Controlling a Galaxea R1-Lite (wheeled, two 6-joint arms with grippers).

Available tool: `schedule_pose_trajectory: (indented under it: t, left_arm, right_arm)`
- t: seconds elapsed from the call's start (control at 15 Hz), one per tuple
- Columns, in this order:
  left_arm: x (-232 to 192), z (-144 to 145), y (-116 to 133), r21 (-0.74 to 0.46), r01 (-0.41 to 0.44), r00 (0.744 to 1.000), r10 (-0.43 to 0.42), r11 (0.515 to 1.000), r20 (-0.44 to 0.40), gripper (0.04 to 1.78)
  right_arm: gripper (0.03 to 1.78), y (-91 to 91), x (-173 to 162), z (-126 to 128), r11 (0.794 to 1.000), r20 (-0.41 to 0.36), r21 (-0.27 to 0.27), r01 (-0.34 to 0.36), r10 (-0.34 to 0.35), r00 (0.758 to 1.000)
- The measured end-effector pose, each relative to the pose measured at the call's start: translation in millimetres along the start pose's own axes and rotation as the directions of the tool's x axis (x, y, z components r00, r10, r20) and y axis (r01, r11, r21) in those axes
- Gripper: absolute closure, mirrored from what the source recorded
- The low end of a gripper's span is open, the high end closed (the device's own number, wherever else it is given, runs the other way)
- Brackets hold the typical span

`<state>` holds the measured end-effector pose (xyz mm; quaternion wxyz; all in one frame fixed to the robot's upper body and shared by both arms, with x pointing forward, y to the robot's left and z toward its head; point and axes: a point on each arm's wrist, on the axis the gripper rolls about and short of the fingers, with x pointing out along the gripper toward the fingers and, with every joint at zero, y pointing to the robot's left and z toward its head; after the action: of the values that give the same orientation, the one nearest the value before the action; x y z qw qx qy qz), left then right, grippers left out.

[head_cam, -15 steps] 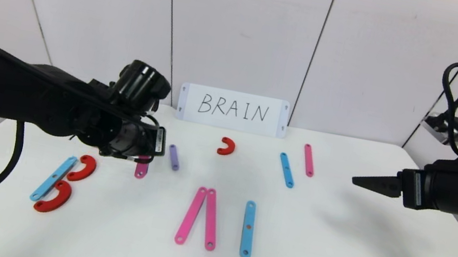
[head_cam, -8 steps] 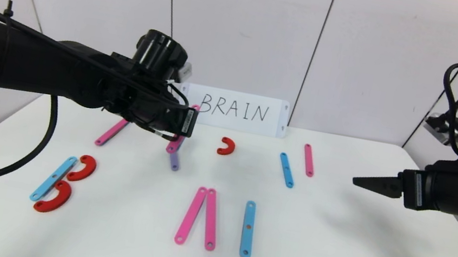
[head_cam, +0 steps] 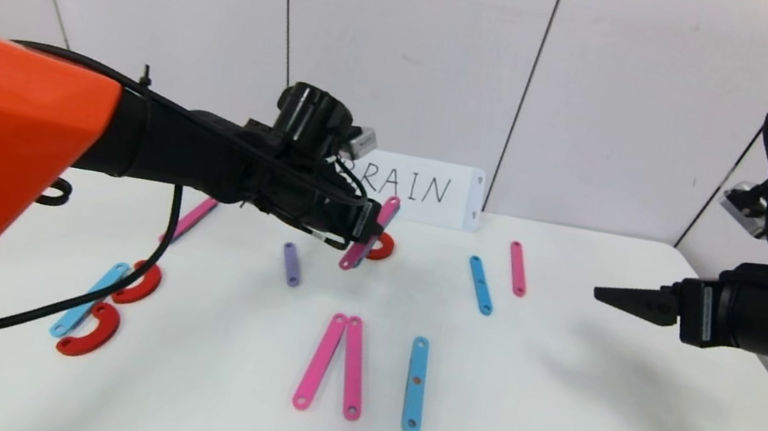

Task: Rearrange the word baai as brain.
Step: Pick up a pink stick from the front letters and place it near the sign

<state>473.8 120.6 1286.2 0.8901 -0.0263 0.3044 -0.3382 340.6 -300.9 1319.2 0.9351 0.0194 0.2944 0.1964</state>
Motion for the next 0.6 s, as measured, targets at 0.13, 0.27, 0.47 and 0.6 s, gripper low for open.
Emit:
schedule_pose_trajectory:
  t: [0.13,0.27,0.47,0.6]
  left_arm:
    - [17,-4,-1,0.018,0.017,1.0,-0.017,1.0,0.025,1.52]
    - [33,-7,-5,0.043,0.034,0.997,-0.037,0.998,0.065,1.52]
    - [59,-16,-9,0.065,0.057,0.992,-0.064,0.996,0.109,1.52]
    - [70,-23,-9,0.066,0.064,0.991,-0.071,0.996,0.114,1.52]
  right_arm:
    - [0.07,0.5,1,-2,1.0,0.004,-0.005,-0.001,0.001,1.0]
    - [0.07,1.0,2,-3,1.0,0.0,-0.005,-0.004,0.004,1.0]
    - [0.07,0.8,3,-5,1.0,-0.005,-0.006,-0.003,0.003,1.0]
    - [0.07,0.8,4,-6,1.0,-0.01,-0.006,-0.004,0.004,1.0]
